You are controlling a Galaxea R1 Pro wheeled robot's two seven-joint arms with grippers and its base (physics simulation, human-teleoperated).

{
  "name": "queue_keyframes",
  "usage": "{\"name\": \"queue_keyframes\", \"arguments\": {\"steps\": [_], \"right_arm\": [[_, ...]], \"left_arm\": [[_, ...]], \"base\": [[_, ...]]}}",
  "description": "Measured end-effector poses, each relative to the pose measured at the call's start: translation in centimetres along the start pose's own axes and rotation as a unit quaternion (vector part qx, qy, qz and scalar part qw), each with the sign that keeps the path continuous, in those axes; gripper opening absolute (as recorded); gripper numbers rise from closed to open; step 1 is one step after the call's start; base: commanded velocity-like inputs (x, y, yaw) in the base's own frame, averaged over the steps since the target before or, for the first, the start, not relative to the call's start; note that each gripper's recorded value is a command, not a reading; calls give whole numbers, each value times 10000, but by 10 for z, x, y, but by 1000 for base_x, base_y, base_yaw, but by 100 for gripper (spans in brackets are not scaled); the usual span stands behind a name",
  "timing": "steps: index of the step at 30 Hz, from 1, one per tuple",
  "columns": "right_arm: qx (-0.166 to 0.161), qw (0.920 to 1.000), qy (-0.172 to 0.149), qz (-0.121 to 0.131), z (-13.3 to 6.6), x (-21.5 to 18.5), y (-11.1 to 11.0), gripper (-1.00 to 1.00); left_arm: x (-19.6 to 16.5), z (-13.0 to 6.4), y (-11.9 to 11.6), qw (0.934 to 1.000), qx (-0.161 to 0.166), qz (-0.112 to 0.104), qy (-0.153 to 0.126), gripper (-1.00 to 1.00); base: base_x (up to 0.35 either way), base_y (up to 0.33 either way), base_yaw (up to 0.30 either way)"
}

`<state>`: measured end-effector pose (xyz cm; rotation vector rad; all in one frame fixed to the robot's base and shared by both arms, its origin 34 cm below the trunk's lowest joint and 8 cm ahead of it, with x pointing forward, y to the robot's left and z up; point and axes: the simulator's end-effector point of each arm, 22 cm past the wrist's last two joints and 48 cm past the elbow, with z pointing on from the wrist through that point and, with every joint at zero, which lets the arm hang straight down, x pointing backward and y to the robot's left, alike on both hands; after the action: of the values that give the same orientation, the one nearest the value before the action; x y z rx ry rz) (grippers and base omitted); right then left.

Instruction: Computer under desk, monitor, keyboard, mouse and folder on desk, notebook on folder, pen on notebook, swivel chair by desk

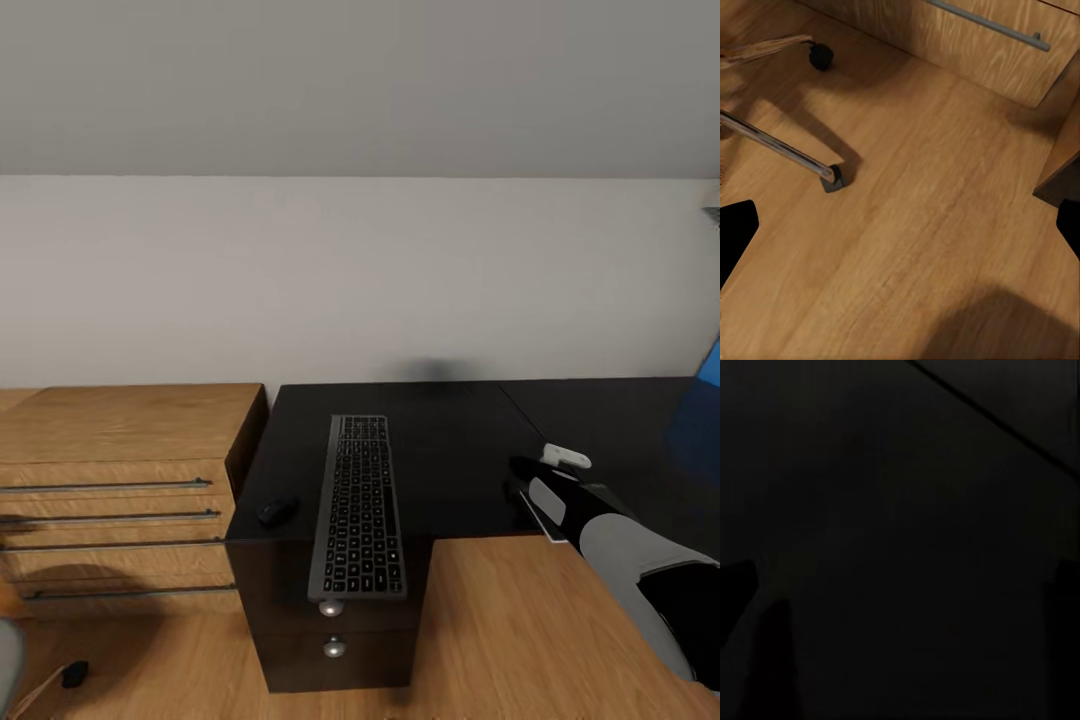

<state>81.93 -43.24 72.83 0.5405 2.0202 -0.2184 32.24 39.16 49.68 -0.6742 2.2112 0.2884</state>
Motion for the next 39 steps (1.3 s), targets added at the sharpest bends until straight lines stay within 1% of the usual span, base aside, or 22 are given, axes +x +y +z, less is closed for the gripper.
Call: {"name": "queue_keyframes", "arguments": {"steps": [8,13,27,32,34,35,39], "right_arm": [[-5,10000,2,21,0,0,0,100],[-3,10000,-6,-19,0,0,0,100],[-5,10000,-18,-27,0,0,1,100],[8,10000,-38,-16,0,0,-1,100],[18,9999,-3,130,-1,-1,-2,100],[21,9999,-12,159,-2,-3,-2,100],[21,9998,-44,166,-5,-12,0,100]], "left_arm": [[0,0,0,10000,-1,2,3,100],[4,0,2,10000,-14,16,42,100],[7,-1,2,10000,-28,22,73,100],[12,-2,4,9999,-42,39,126,100],[13,-4,5,9998,-56,58,169,100],[13,-6,6,9998,-63,66,189,100],[9,-11,5,9997,-66,80,212,100]], "base": [[-178,1,0],[-26,0,0],[-3,0,0],[0,0,0],[0,0,0],[0,0,0],[0,0,0]]}}
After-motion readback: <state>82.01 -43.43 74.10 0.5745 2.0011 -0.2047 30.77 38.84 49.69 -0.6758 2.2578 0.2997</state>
